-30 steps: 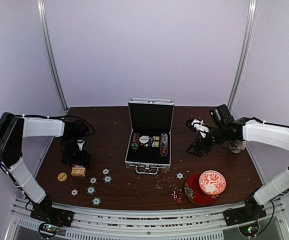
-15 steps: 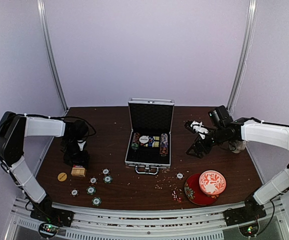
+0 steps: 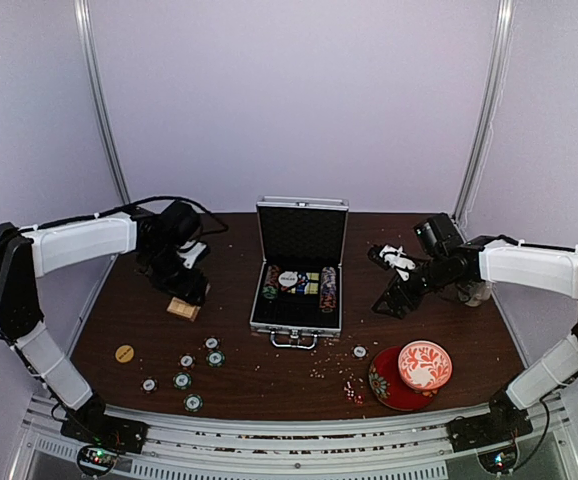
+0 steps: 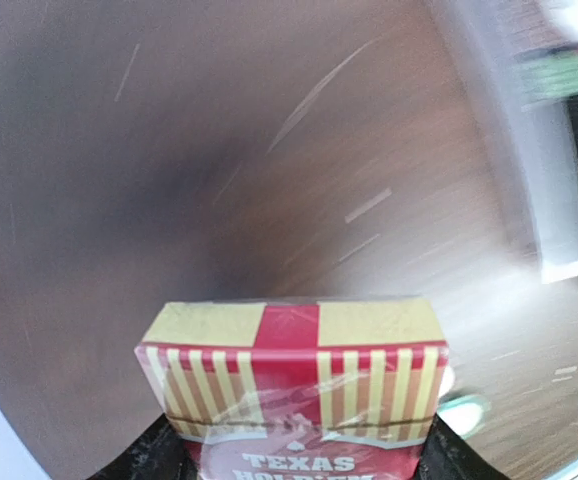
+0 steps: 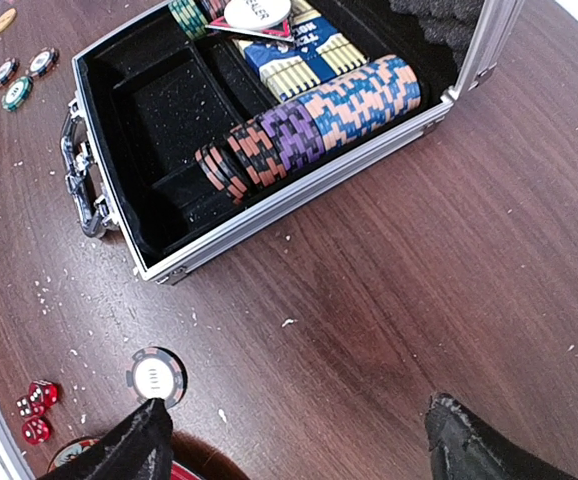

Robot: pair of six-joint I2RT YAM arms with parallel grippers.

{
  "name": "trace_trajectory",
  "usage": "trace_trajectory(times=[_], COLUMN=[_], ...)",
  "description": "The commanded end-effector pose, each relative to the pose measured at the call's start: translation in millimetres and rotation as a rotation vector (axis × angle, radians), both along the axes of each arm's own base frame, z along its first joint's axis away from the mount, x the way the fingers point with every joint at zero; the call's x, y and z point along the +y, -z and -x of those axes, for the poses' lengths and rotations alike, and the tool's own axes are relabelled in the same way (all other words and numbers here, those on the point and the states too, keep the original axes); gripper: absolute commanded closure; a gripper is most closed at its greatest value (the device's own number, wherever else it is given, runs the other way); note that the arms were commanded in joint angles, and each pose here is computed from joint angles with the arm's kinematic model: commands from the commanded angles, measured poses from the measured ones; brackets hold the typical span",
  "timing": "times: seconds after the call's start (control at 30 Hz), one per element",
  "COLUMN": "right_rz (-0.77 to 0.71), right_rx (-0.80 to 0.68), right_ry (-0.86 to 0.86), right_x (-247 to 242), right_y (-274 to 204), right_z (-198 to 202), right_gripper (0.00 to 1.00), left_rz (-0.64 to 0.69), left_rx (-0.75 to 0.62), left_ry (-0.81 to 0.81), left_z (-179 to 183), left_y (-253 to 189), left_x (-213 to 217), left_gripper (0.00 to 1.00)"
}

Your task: Pack up texas hold em set

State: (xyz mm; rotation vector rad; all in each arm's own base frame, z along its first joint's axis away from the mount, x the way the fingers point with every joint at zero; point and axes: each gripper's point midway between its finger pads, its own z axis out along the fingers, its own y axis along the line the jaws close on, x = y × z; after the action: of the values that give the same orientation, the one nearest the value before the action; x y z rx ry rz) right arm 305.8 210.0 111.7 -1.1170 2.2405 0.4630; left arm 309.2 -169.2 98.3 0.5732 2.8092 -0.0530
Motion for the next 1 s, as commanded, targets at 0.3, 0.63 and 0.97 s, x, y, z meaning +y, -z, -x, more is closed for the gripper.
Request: trace_trajectory(times=[0.3, 0.63, 0.97], right_rz=[-0.051, -0.041, -0.029], right_rx=[0.099, 0.11, 0.105], right_ry=[-0.018, 0.002, 0.001], right_x=[9, 2, -1], right_y=[10, 16, 16], right_z=[6, 3, 3], right_gripper=[0.13, 0.13, 0.13], left_rz=[-0.055, -0.044, -0.088], left_rx=[-0.608, -0.637, -0.574], left_ry=[0.855, 1.099, 1.198], left_z=[-36, -34, -37], left_y=[-93, -63, -19], left_x=[-191, -233, -251], left_gripper=[0.44, 0.46, 0.46])
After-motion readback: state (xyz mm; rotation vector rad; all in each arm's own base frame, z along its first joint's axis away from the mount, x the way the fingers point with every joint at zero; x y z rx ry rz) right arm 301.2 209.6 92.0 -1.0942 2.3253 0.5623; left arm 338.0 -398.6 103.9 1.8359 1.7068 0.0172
